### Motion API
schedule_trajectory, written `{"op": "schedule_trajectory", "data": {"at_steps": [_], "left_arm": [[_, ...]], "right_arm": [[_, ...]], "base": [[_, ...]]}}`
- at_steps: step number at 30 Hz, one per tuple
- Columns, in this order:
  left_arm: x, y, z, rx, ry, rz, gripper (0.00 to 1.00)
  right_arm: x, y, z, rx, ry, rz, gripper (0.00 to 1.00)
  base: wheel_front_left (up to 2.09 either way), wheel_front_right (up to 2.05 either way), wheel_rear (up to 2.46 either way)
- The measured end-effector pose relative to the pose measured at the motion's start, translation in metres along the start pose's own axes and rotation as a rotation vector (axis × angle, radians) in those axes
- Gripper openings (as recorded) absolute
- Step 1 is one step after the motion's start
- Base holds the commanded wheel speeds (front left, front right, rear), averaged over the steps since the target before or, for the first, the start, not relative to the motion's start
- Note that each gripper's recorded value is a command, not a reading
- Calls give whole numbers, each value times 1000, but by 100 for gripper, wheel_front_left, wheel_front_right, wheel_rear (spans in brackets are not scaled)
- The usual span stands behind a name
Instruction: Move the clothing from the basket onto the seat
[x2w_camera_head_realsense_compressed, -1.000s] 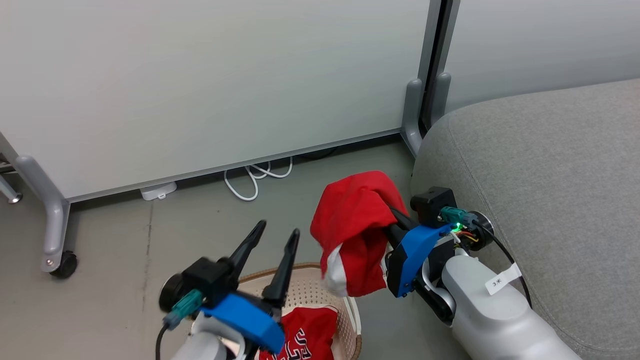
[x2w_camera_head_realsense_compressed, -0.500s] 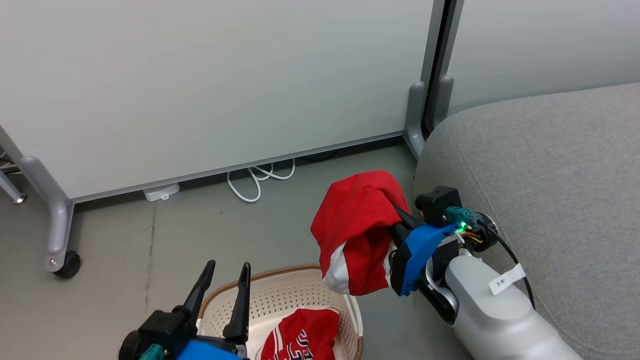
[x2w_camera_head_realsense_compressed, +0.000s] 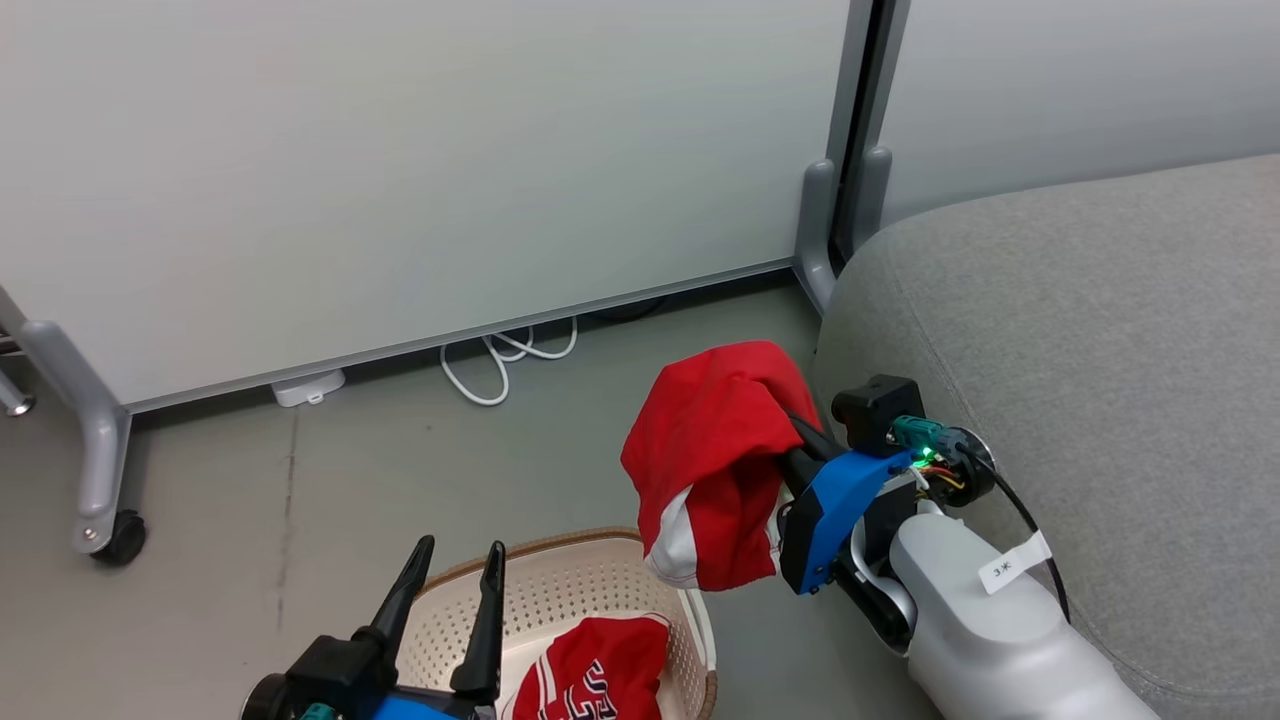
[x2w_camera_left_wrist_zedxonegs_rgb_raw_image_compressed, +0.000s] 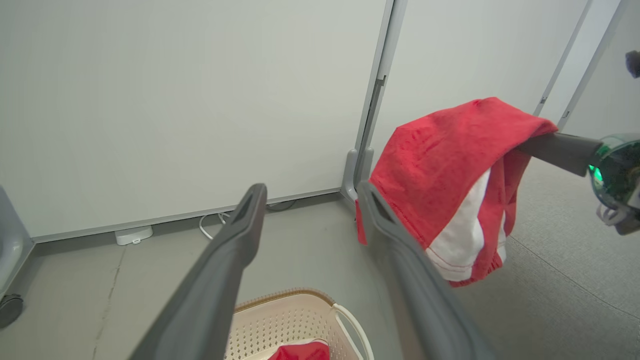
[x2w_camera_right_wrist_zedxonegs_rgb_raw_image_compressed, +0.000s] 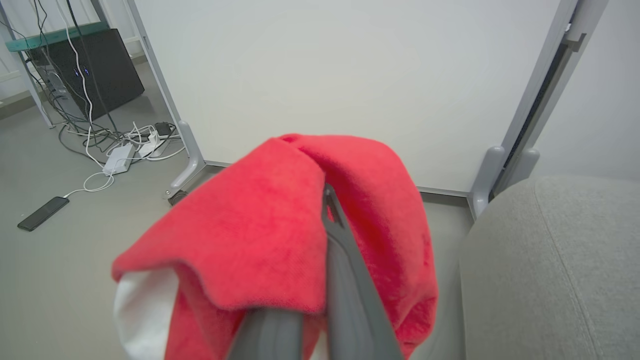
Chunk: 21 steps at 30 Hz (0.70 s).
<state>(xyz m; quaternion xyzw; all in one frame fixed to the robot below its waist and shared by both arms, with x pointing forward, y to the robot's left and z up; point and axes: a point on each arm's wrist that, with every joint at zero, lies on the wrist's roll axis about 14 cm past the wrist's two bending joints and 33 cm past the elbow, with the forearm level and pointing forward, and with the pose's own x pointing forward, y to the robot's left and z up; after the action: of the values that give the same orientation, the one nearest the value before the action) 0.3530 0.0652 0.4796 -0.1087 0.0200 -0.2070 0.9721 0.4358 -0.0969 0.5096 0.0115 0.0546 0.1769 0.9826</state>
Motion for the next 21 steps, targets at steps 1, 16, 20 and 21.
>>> {"op": "schedule_trajectory", "data": {"at_steps": [1,16,20,21], "left_arm": [[1,-2,-1,5,5,-8,100],[37,-69,-11,8,40,-248,100],[47,-92,-15,10,52,-329,100],[49,-98,-15,10,53,-348,100]], "right_arm": [[-1,-1,0,1,-1,-3,0],[-49,-63,-6,30,-7,-193,0],[-69,-84,-9,33,-7,-266,0],[-74,-89,-9,35,-7,-284,0]], "base": [[0,0,0],[0,0,0],[0,0,0],[0,0,0]]}}
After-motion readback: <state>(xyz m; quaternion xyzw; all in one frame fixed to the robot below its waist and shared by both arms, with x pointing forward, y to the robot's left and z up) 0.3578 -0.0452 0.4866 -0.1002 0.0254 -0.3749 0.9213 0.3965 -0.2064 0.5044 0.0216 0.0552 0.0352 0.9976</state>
